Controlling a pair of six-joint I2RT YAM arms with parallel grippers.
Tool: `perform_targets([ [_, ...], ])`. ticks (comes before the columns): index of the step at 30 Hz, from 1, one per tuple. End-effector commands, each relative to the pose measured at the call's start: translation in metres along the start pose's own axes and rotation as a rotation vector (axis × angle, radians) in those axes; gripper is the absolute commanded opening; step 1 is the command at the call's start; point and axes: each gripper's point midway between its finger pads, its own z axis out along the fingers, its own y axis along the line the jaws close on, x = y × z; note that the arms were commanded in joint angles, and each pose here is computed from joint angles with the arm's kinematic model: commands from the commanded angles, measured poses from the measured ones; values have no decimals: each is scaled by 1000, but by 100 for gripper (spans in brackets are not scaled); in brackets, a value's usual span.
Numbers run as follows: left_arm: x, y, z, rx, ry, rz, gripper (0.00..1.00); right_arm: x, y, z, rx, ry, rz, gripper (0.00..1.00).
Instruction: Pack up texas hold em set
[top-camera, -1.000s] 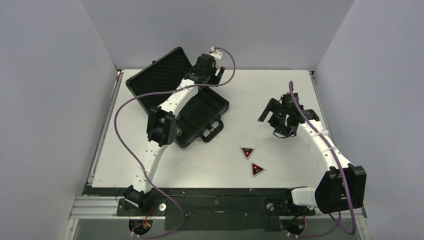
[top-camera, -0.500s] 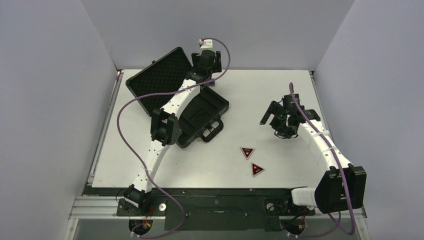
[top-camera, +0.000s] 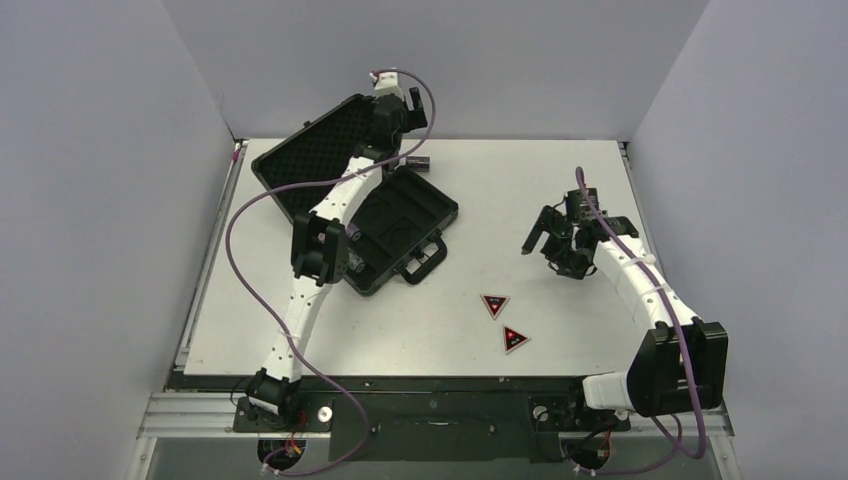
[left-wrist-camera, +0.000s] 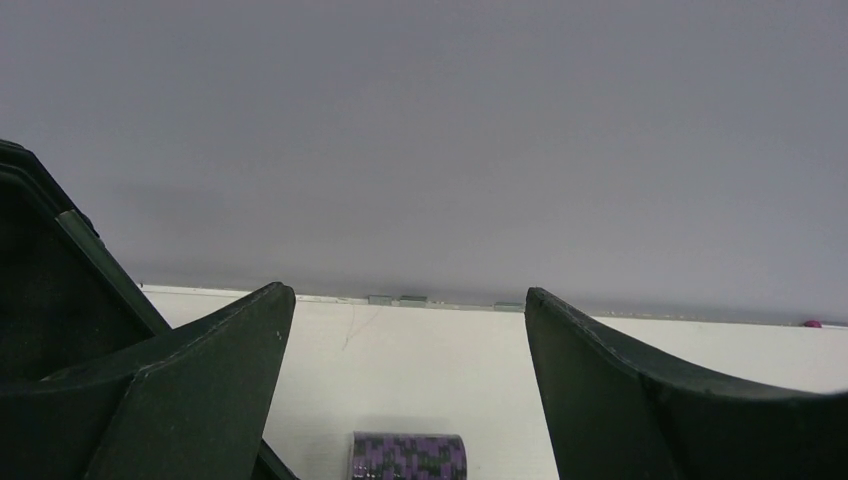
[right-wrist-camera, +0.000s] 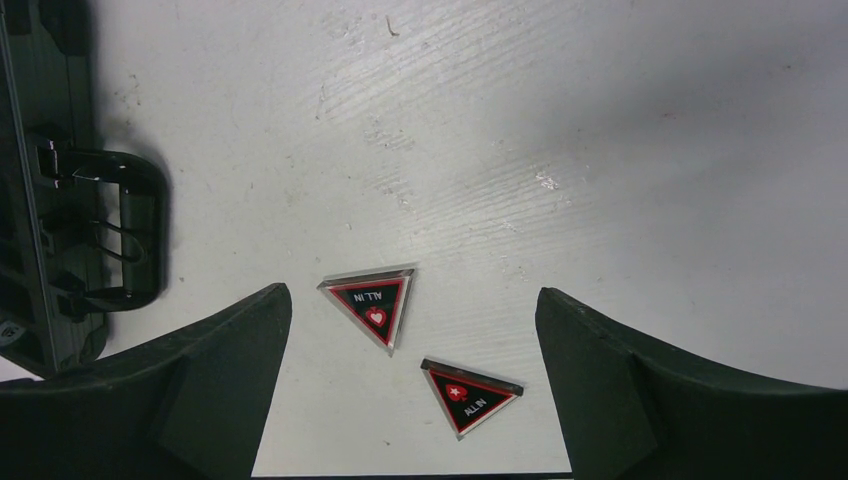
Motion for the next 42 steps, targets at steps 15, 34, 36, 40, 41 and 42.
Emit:
perform_targets([
  [15, 93, 32, 6, -268, 70, -336, 79, 6, -13, 12, 77, 65, -10, 88],
  [34, 139, 65, 10, -419, 122, -717, 74, 21, -31, 15, 119, 109, 6, 88],
  [36, 146, 61, 10, -420, 136, -774, 73, 23, -32, 14, 121, 113, 4, 88],
  [40, 157, 58, 10, -444, 148, -908, 69, 25, -36, 13, 128, 118, 2, 88],
  [41, 161, 58, 10, -452, 156, -918, 68, 25, -38, 13, 130, 120, 2, 88],
  [42, 158, 56, 10, -456, 148, -948, 67, 26, -39, 12, 131, 120, 3, 88],
])
